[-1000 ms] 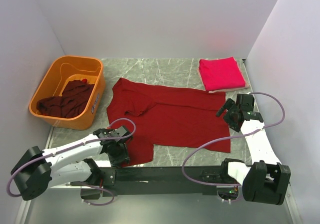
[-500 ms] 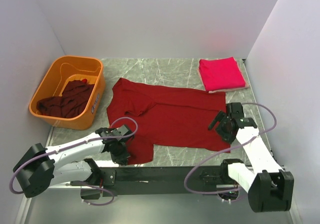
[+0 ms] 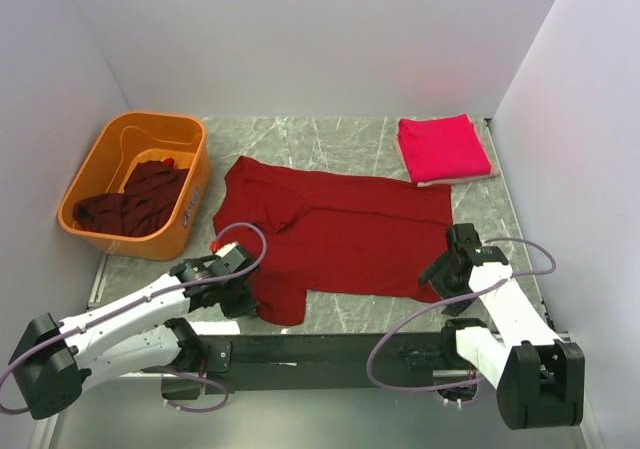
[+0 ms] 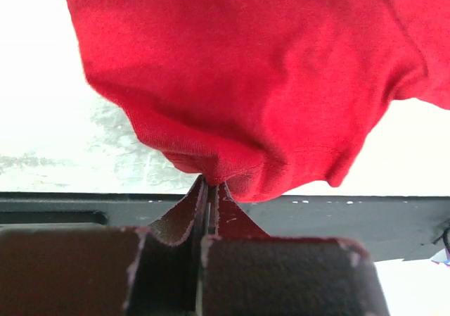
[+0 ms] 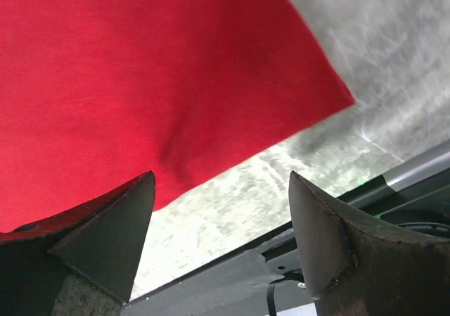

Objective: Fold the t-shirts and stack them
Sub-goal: Fold the tshirt

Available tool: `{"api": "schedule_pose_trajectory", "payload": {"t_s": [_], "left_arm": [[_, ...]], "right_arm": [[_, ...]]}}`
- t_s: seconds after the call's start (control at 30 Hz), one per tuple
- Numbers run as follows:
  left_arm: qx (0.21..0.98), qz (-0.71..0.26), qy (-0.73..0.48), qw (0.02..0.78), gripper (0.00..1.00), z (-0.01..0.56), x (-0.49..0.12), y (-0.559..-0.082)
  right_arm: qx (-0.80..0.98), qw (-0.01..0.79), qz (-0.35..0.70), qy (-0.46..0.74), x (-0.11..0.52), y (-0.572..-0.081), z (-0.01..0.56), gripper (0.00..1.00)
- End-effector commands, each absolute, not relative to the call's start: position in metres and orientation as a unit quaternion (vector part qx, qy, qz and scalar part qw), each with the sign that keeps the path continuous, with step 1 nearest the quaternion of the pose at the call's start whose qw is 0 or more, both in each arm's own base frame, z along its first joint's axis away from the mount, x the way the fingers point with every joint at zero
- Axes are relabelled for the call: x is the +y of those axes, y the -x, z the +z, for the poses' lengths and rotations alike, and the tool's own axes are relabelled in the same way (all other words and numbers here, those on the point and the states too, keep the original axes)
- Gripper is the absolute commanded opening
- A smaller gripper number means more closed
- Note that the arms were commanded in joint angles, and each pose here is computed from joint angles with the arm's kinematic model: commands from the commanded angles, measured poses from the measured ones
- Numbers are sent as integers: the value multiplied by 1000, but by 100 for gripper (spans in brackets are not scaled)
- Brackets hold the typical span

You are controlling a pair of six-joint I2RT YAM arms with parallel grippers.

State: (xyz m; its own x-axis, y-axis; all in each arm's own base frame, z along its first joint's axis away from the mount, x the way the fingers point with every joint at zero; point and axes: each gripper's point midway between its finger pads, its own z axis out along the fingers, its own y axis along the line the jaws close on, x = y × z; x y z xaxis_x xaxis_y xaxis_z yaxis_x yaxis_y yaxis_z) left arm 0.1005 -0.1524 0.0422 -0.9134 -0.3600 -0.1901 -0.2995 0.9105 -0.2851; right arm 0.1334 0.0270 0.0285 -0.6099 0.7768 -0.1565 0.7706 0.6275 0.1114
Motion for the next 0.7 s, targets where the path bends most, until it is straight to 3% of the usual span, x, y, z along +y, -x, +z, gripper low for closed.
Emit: {"api": "schedule_pose_trajectory", "payload": {"t_s": [0.0,0.13,0.33,0.43,0.47,0.63,0.67], "left_arm": [[961,-162,156,159,1,65,-167,-119],[959,-175,150,167,1,69,-173,-123],[962,-164,142,165,1,71,-174,-127],[965,-155,143,158,1,68,-175,-127],[966,-151,142,154,1,67,-175,-127],[965,-148,141,161,1,73,-176,-134],[966,-147,139,160,1,73,-176,-135]], "right_arm": [[877,106,18,-468,27,-140,24,82],[868,141,7,-476,17,-152,24,77],[864,134,-1,-484,13,-152,12,67],[866,130,9,-483,16,-154,6,55],[866,128,6,-483,16,-153,5,46],[874,120,2,-472,16,-152,4,32],[874,122,3,-470,16,-153,5,24]]}}
